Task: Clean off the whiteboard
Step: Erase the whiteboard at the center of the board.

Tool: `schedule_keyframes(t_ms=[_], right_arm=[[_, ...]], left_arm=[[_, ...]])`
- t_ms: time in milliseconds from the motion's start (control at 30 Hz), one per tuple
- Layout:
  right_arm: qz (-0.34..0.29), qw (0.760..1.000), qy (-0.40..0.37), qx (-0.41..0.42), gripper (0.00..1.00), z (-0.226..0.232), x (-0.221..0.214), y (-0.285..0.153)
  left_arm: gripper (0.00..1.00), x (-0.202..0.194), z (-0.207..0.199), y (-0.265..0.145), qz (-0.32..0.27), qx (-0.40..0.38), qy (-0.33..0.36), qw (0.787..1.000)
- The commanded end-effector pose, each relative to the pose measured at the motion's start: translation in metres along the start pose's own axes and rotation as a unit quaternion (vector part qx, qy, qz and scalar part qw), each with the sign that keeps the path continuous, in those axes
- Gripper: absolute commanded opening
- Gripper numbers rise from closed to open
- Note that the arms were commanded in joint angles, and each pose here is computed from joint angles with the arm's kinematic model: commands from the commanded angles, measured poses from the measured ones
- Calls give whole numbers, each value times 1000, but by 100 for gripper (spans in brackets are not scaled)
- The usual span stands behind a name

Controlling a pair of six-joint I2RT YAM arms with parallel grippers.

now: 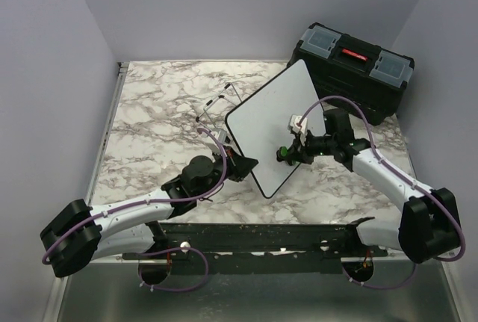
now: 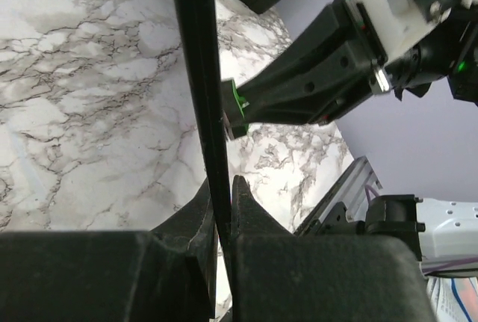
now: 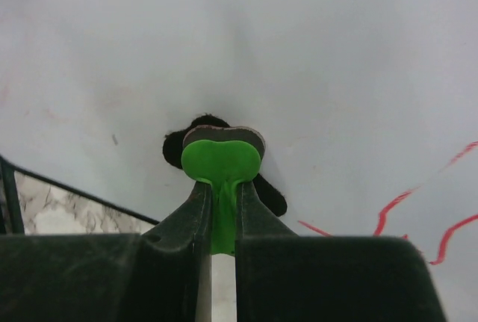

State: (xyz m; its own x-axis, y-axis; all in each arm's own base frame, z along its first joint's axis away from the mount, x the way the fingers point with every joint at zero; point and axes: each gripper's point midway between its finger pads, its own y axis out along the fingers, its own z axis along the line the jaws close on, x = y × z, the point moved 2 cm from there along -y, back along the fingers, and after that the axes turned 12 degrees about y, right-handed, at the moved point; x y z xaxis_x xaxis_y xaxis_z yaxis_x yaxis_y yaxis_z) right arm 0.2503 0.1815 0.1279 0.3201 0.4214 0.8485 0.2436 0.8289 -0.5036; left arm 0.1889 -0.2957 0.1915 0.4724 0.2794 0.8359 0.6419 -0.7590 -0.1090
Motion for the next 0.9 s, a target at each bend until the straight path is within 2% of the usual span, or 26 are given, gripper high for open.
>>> schedule_keyframes(t_ms=[0, 167, 267, 367, 467, 533, 667, 767, 867], right_arm=[[-42, 994, -3, -101, 1, -46, 45, 0], [-10, 988, 34, -147, 1, -78, 4, -27], [31, 990, 21, -139, 0, -70, -28, -33], [50, 997, -20, -63, 1, -37, -54, -29], [27, 999, -28, 36, 0, 7, -61, -22], [23, 995, -46, 82, 1, 28, -57, -15], [-2, 994, -57, 88, 1, 37, -22, 6], [-59, 997, -22, 37, 1, 11, 28, 10], [-77, 996, 3, -53, 1, -27, 61, 8]], left_arm=[[0, 42, -58, -9, -65, -123, -12, 990], [0, 44, -59, -12, -70, -127, -8, 989], [0, 46, -59, -12, -73, -127, -5, 989], [0, 47, -58, -12, -76, -127, -6, 989], [0, 46, -57, -11, -77, -126, -7, 989], [0, 45, -57, -10, -75, -128, -8, 989], [0, 45, -59, -8, -73, -132, -12, 988], [0, 43, -59, -8, -71, -133, -14, 988], [0, 42, -58, -9, -70, -133, -15, 989]])
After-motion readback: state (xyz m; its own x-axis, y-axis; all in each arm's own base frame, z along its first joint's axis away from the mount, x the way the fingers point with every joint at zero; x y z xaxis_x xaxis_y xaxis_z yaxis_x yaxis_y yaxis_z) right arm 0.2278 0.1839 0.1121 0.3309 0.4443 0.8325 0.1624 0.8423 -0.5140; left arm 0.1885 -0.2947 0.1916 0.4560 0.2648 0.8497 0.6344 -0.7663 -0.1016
